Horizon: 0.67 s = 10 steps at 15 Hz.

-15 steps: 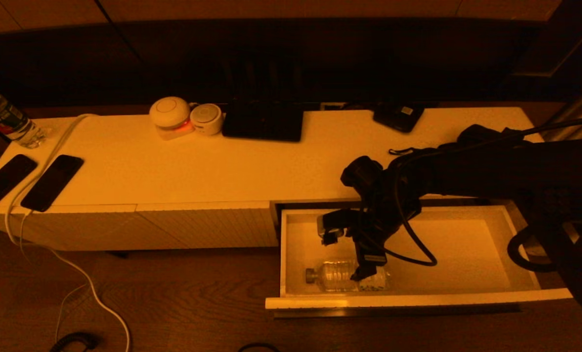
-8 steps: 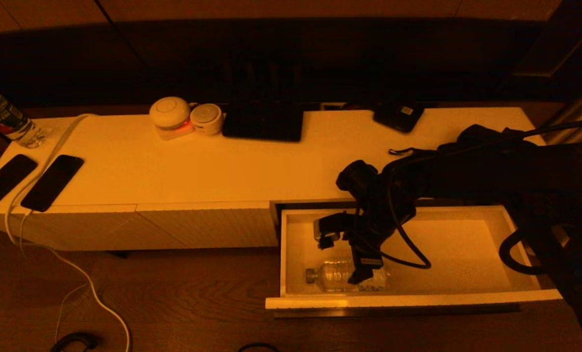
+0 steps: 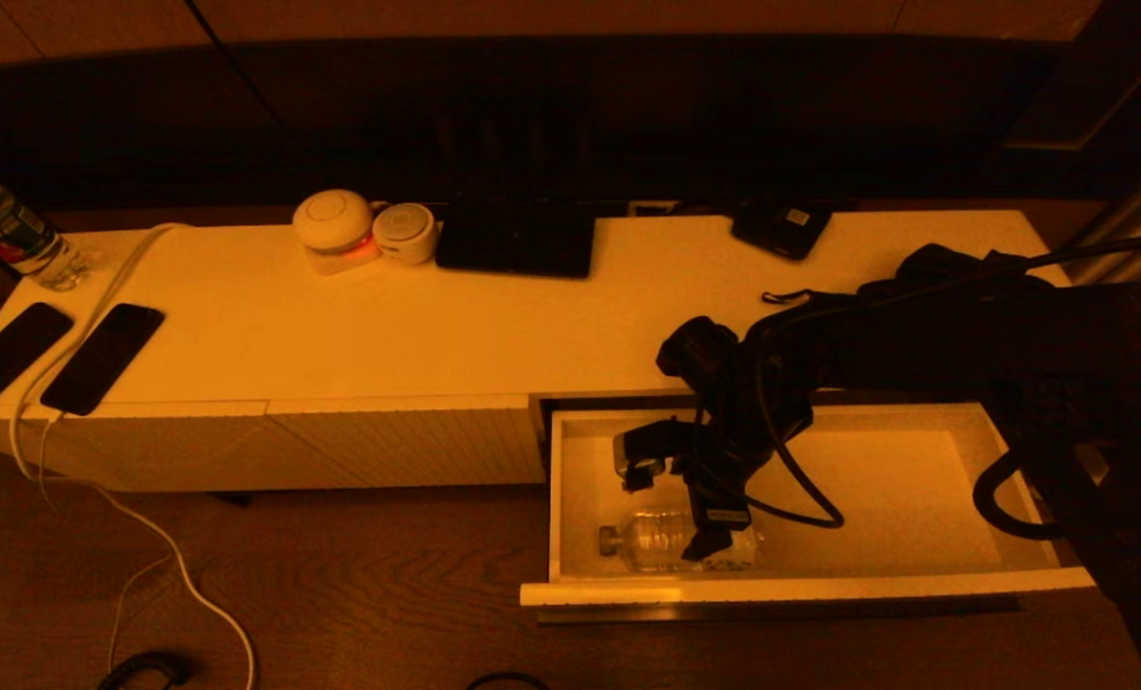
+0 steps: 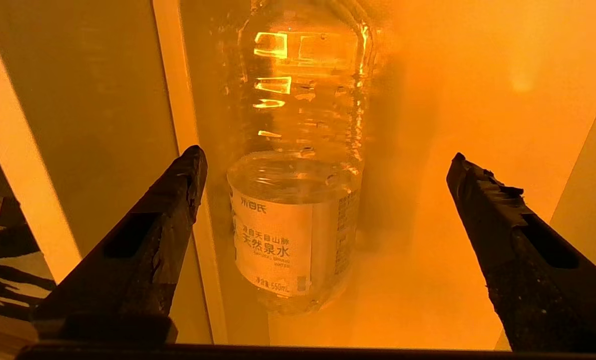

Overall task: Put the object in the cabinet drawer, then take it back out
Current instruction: Take the mineral water out of the drawer and put it on the table

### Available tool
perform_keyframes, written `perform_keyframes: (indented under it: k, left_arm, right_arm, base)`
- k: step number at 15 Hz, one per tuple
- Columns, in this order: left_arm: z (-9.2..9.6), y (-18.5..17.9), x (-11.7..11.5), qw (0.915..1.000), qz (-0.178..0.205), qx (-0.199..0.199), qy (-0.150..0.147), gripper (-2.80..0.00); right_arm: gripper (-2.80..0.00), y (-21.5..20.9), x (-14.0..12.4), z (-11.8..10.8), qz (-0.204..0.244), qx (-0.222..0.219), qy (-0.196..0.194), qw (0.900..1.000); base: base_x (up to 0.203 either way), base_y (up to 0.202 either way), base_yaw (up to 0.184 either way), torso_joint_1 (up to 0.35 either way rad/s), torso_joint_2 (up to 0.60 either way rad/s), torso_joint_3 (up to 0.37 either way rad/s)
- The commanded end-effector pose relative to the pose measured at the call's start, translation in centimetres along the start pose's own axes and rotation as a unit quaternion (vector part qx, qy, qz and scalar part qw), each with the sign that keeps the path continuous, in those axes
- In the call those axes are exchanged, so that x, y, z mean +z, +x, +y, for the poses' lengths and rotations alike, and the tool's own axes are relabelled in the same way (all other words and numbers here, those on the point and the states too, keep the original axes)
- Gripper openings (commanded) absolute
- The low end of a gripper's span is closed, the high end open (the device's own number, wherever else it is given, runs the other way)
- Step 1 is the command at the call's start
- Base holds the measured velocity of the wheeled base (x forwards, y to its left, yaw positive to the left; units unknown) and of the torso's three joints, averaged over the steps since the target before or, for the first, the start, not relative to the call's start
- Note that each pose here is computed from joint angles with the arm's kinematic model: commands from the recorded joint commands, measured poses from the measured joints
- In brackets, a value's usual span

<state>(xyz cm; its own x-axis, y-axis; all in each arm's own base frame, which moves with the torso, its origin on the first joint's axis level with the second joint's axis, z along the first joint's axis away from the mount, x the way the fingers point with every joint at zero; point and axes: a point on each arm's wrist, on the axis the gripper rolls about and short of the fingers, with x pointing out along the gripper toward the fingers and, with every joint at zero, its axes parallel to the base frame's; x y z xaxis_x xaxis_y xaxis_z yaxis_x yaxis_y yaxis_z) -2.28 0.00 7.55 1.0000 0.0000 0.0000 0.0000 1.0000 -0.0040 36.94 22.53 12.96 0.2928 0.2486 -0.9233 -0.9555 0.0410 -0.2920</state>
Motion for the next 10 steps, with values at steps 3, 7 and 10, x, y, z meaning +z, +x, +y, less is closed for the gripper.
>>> perform_keyframes:
  k: [3, 7, 10]
  left_arm:
    - [0.0, 0.0, 0.0, 1.0, 0.0, 0.0, 0.0, -2.8]
    - [0.0, 0.0, 0.0, 1.0, 0.0, 0.0, 0.0, -2.8]
    - [0.0, 0.0, 0.0, 1.0, 0.0, 0.0, 0.0, -2.8]
  right_arm:
    - [0.0, 0.6, -0.1, 0.0, 0.004, 0.008, -0.002, 1.0]
    - [0.0, 1.4, -0.1, 0.1, 0.008, 0.013, -0.003, 1.0]
    - [0.0, 1.9, -0.2, 0.1, 0.011, 0.017, -0.001, 1.0]
  base:
    - [0.0, 0.0, 0.0, 0.0, 0.0, 0.0]
    - [0.0, 0.0, 0.0, 0.0, 0.0, 0.0]
    - [0.0, 0.0, 0.0, 0.0, 0.0, 0.0]
